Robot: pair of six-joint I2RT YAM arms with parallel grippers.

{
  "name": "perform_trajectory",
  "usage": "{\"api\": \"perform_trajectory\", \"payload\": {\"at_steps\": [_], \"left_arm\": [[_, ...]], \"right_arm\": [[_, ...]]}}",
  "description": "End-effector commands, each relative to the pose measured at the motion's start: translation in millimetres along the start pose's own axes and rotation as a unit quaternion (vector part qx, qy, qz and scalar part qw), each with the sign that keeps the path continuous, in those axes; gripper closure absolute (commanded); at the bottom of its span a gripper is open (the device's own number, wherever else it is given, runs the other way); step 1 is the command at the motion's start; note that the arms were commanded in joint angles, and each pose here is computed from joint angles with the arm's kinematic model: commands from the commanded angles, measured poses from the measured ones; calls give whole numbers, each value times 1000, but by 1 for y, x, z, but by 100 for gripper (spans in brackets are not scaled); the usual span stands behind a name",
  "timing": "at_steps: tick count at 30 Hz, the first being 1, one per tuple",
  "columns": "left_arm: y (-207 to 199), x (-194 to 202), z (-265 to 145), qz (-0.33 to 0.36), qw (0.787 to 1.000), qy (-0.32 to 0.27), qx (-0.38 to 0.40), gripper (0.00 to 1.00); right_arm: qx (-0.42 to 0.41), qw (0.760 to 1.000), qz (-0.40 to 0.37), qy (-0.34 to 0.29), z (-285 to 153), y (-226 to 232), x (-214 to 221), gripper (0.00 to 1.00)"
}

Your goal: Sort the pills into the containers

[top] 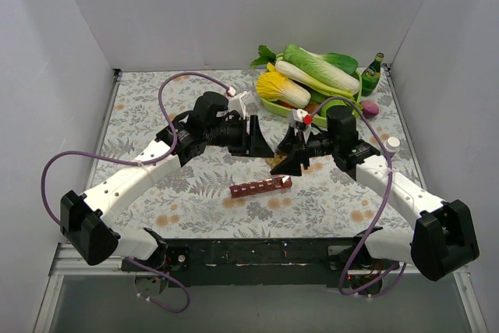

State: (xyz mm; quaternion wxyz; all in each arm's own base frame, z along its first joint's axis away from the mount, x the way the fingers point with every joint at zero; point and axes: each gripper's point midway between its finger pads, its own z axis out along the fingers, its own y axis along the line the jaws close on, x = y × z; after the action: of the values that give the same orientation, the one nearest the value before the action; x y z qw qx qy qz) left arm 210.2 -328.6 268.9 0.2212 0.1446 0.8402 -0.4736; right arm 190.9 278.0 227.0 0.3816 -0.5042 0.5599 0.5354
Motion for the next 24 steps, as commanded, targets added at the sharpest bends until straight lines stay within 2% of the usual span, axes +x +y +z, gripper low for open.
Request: {"api": "perform_trajectory", "payload": {"at_steps": [1, 6, 7, 10, 13, 16, 17, 21, 24], "left_arm": [[-13, 9, -8, 52, 998, 26, 33, 58], [-19, 24, -10, 142, 984, 70, 85, 57], [-16, 27, -11, 177, 977, 75, 94, 56], [-18, 27, -10, 224, 965, 77, 114, 53], [-18, 26, -6, 238, 960, 85, 124, 50], [-17, 21, -6, 256, 957, 74, 118, 33], [-15, 20, -7, 257, 958, 68, 109, 21], [-26, 12, -33, 257, 962, 11, 96, 2], [-25, 11, -44, 221, 971, -24, 84, 2]], "right_arm": [[-17, 999, -40, -23, -2, 8, -28, 99], [-44, 998, -25, -33, -1, 18, -27, 99], [-48, 998, -18, -34, 0, 20, -26, 99], [-60, 997, -7, -37, 1, 24, -27, 99], [-67, 997, 2, -39, 1, 26, -27, 99], [-70, 997, 8, -41, 2, 27, -26, 99], [-69, 997, 6, -42, 1, 27, -28, 99], [-63, 997, -4, -41, 0, 26, -28, 99], [-53, 998, -21, -35, 0, 23, -29, 99]]}}
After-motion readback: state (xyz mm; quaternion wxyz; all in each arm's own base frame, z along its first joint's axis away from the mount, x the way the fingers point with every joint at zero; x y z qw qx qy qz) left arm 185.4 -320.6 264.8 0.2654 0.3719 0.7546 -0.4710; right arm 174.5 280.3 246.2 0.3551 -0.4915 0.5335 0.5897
